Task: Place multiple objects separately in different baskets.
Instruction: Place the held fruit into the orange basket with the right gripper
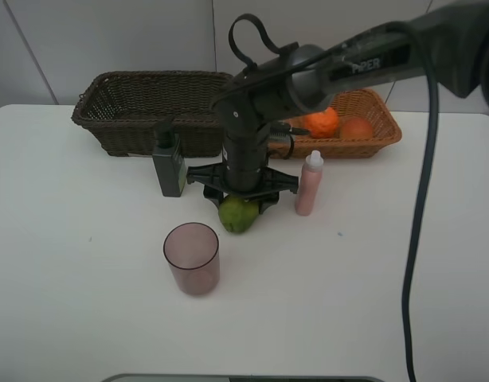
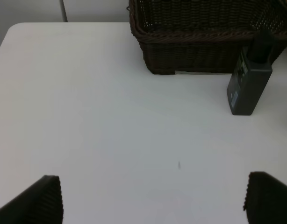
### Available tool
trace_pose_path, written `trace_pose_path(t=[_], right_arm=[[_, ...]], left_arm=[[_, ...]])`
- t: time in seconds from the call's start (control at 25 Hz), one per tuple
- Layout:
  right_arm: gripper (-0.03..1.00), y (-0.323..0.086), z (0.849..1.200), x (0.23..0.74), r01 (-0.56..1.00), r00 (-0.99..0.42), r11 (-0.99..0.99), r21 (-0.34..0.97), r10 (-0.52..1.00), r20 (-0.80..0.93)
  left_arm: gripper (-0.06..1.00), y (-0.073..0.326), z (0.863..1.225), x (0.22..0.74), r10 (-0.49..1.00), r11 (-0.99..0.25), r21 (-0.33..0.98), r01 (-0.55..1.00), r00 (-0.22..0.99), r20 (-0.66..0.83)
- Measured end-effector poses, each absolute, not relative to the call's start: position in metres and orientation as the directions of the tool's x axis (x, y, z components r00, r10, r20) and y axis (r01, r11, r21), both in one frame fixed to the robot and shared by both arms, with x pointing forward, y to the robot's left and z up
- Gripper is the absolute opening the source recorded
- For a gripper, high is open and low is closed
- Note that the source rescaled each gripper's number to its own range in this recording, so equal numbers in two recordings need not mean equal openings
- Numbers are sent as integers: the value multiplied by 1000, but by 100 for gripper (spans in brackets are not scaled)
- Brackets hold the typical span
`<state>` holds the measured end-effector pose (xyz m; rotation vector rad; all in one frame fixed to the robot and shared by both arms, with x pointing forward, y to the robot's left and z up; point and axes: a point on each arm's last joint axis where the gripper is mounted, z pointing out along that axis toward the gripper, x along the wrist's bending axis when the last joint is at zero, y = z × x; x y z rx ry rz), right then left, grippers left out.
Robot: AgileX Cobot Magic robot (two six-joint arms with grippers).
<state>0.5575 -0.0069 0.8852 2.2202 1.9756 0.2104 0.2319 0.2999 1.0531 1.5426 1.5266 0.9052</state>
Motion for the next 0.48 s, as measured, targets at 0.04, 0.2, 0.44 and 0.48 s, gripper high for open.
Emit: trace_pose_path(t=[0.04,0.2,0.44,0.48], right_arm=[[48,-7,885,557,970,116,-113,213,993,-3],[48,-7,885,558,970,114,-110,217,994,-5],[48,-6,893,559,970,98,-95,225,995,-5],[48,-5,899,560,970,78,-75,233,997,-4]], left_arm=[[100,300,1053,232,999,14,892,452,29,-31],[100,300,1053,232,999,14,892,452,29,-31],[100,300,1053,232,999,14,892,452,29,-31],[100,300,1053,232,999,14,892,452,29,-31]])
